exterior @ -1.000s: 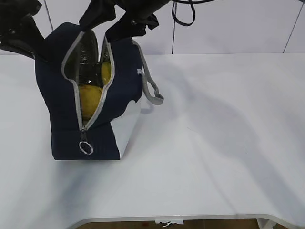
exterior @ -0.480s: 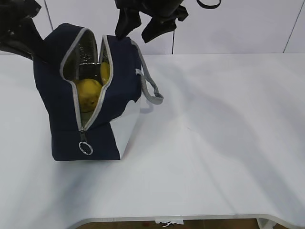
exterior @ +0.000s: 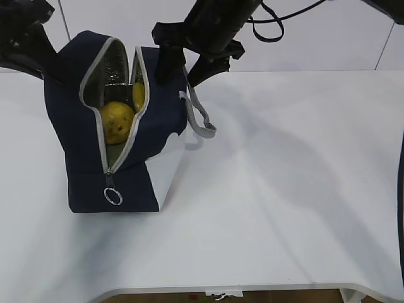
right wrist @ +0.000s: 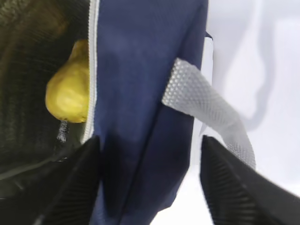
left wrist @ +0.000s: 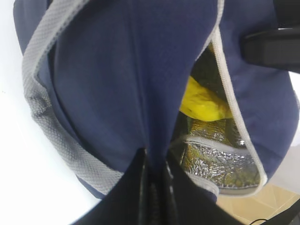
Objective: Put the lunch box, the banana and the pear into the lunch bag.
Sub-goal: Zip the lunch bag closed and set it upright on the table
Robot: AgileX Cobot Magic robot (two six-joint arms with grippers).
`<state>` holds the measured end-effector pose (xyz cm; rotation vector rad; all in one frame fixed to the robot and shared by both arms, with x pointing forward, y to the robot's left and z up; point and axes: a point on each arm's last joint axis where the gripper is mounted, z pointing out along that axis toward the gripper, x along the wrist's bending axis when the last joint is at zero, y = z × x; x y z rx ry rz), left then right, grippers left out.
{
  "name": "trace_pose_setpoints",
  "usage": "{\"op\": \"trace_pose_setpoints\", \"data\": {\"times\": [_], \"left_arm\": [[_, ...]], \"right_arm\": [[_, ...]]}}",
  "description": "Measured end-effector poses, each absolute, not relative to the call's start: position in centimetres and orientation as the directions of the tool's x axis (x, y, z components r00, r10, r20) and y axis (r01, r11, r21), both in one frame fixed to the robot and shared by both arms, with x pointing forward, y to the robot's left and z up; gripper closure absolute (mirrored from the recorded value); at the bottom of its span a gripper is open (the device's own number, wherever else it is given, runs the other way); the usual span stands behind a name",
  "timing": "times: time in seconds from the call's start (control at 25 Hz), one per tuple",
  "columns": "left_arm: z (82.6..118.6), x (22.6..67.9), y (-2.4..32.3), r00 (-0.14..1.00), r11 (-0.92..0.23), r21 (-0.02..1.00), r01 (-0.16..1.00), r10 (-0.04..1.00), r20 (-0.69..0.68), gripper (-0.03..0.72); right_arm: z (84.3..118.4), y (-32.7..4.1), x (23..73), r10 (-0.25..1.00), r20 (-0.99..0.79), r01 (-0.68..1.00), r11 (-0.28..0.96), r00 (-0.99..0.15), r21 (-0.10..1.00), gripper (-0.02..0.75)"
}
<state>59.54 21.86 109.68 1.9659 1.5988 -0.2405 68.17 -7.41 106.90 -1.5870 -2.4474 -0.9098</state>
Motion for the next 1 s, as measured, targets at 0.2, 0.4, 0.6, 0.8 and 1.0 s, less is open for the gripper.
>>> {"op": "trace_pose_setpoints", "data": {"times": [0.2, 0.4, 0.6, 0.8, 1.0], "left_arm": [[109.7, 59.5, 21.8, 0.262, -0.104, 0.325, 0.94, 0.831, -0.491, 0.68], [110.0, 59.3, 20.6, 0.274, -0.102, 0.325, 0.94, 0.796, -0.54, 0.68], [110.6, 58.5, 17.6, 0.306, -0.12, 0.322, 0.939, 0.717, -0.626, 0.68], [111.2, 58.2, 15.7, 0.313, -0.095, 0.334, 0.938, 0.648, -0.694, 0.68], [111.7, 58.1, 13.8, 0.35, -0.081, 0.381, 0.921, 0.601, -0.719, 0.68]], "right_arm": [[106.9, -7.4, 68.2, 0.805, 0.378, 0.857, 0.285, -0.457, 0.43, 0.484], [107.0, -7.4, 68.1, 0.803, 0.382, 0.856, 0.283, -0.458, 0.432, 0.726], [109.6, -8.3, 67.2, 0.818, 0.322, 0.827, 0.292, -0.476, 0.481, 0.734], [112.4, -9.9, 65.2, 0.849, 0.232, 0.806, 0.314, -0.475, 0.501, 0.734], [113.6, -11.1, 63.9, 0.871, 0.169, 0.802, 0.329, -0.462, 0.499, 0.734]]}}
